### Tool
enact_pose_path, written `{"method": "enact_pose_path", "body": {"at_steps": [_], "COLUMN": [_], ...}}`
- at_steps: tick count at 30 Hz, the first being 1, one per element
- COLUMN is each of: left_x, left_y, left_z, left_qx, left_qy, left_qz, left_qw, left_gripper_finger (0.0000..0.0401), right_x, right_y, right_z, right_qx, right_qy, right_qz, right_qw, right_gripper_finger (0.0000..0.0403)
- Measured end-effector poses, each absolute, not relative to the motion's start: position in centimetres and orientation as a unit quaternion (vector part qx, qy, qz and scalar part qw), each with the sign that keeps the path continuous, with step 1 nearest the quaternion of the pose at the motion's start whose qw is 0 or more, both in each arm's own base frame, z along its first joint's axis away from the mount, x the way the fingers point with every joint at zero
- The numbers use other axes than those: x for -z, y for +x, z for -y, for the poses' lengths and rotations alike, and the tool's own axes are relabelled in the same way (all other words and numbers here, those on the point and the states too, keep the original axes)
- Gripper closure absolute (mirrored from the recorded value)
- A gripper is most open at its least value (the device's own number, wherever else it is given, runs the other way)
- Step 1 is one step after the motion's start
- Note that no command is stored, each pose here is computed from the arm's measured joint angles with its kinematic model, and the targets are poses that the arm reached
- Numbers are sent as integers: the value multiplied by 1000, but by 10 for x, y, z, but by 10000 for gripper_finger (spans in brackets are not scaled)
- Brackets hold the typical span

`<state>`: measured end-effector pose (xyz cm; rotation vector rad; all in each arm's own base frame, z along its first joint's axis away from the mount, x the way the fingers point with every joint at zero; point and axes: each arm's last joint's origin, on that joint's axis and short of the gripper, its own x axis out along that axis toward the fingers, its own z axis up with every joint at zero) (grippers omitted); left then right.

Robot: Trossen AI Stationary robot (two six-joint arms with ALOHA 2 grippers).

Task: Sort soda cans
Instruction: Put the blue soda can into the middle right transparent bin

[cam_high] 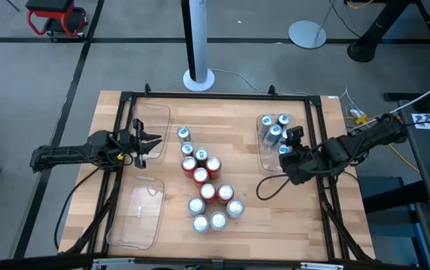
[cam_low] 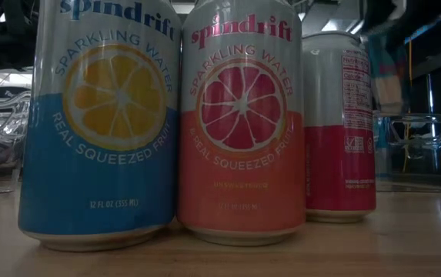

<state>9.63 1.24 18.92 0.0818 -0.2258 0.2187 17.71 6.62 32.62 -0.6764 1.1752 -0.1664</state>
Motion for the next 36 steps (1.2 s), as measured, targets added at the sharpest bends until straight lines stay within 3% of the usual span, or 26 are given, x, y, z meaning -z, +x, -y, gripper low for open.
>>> {"method": "enact_pose_path", "body": {"at_steps": [15, 36], "left_x": [-190, -190], "left_y": [96, 96], "left_z": [-12, -12], "left_qx": [-109, -109], "left_qy": [41, 40], "left_qz": [114, 114], "left_qw": [987, 987], "left_gripper_finger": [342, 342], "right_x": [-267, -219], "right_y": [140, 128], "right_z": [-48, -41], "right_qx": [85, 131], "right_qy": [-246, -225], "right_qz": [-458, -455], "right_qw": [850, 852], "right_gripper_finger": [157, 157]}}
